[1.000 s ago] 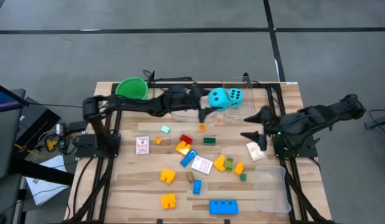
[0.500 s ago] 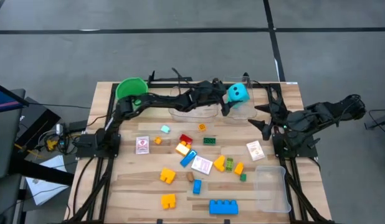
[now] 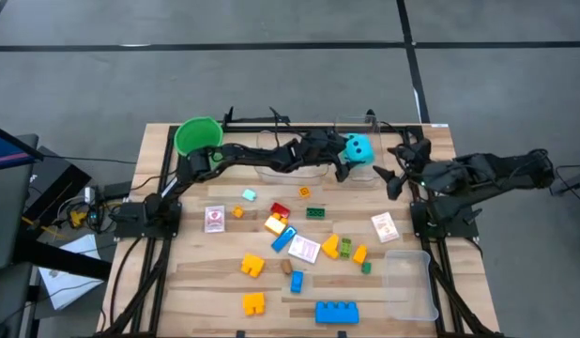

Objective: Pick & Place Toys
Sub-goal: Put the blue dice into the right transparent bin, then put the small yellow gamepiece into the left transparent bin

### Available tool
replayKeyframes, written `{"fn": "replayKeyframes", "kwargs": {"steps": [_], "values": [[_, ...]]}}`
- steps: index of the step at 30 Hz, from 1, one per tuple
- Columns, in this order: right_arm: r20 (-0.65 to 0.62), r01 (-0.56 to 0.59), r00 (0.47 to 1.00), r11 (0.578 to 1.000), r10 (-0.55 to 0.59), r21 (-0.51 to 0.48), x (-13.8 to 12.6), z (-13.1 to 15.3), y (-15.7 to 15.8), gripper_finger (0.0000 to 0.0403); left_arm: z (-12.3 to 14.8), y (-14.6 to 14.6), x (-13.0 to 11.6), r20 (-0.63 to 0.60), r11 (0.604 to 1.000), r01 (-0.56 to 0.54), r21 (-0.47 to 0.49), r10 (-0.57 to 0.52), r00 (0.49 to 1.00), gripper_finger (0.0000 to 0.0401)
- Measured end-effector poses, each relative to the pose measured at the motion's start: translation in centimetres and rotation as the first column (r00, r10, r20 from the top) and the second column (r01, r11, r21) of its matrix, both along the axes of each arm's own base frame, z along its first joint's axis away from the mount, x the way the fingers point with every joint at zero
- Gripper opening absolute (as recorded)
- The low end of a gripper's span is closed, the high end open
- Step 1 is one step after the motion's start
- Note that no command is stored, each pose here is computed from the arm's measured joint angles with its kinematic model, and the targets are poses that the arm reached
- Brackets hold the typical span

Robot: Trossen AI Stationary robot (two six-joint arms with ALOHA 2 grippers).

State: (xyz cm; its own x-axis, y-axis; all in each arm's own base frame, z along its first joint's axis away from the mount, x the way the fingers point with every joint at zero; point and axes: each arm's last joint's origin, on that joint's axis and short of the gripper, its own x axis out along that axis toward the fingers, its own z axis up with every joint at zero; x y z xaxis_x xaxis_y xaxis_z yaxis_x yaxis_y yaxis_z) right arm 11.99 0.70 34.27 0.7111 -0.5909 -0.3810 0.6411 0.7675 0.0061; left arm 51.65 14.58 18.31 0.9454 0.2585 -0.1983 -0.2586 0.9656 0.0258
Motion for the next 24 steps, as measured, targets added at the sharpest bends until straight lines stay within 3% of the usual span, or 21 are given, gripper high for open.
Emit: {"fn": "replayKeyframes", "kwargs": {"steps": [24], "values": [[-0.133,0.138,0.982,0.99,-0.136,0.008,2.7,-2.3,-1.4,0.0331,-0.1,-0.9,0.2,-0.013,0.999,0.05,-0.002,-0.05,0.999,0.04]]}}
